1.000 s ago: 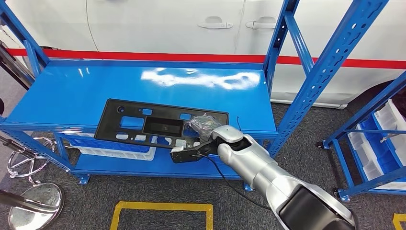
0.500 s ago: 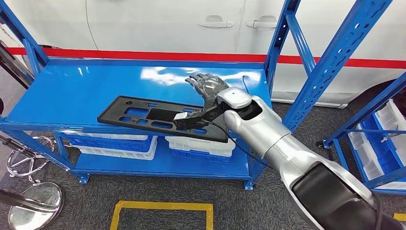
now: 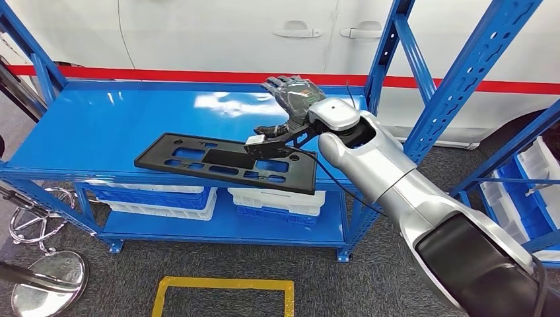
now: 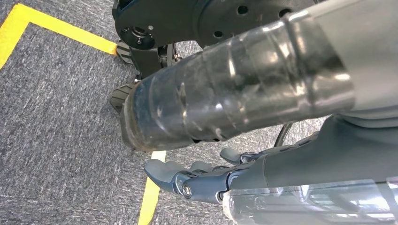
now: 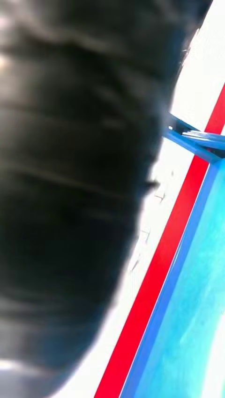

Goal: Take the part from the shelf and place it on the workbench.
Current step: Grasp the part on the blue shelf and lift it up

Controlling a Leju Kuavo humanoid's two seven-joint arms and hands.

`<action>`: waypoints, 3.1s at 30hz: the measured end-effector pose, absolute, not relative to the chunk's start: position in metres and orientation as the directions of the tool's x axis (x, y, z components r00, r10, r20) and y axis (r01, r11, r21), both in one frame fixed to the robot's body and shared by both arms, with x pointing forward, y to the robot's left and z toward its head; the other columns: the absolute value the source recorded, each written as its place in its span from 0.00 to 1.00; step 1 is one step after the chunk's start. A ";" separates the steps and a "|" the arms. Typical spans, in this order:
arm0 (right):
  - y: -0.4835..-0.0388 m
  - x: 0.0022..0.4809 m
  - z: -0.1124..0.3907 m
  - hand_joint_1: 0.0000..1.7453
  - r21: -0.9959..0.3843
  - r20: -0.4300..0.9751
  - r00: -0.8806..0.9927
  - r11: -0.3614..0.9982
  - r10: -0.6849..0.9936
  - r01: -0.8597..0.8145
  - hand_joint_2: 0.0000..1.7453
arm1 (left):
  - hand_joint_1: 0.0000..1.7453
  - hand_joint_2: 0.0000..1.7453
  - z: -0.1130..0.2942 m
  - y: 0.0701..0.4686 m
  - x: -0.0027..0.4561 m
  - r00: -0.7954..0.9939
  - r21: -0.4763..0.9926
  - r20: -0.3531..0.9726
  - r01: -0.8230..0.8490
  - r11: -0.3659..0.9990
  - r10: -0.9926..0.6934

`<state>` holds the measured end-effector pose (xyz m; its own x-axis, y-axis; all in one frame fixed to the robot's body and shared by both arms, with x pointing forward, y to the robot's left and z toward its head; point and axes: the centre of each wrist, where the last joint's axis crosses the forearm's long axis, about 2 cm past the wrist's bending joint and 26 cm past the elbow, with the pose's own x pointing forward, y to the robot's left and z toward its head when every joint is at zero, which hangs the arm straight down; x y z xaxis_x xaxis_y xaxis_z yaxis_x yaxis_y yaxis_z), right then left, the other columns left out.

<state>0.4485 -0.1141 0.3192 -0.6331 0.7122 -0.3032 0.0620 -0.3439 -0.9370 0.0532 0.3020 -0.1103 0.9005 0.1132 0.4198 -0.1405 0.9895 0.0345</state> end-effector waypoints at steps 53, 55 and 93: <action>-0.116 0.449 0.303 0.00 -0.944 -0.250 -0.646 -0.329 0.721 -0.002 0.00 | 0.00 0.00 -0.110 0.300 0.054 0.894 0.038 0.425 -0.178 0.983 0.146; -0.115 0.449 0.302 0.00 -0.944 -0.248 -0.647 -0.329 0.721 -0.006 0.00 | 0.00 0.00 -0.110 0.300 0.054 0.892 0.037 0.426 -0.184 0.982 0.151; -0.119 0.448 0.278 0.00 -0.946 -0.190 -0.656 -0.316 0.730 -0.078 0.00 | 0.00 0.00 -0.110 0.297 0.055 0.891 0.033 0.421 -0.203 0.979 0.171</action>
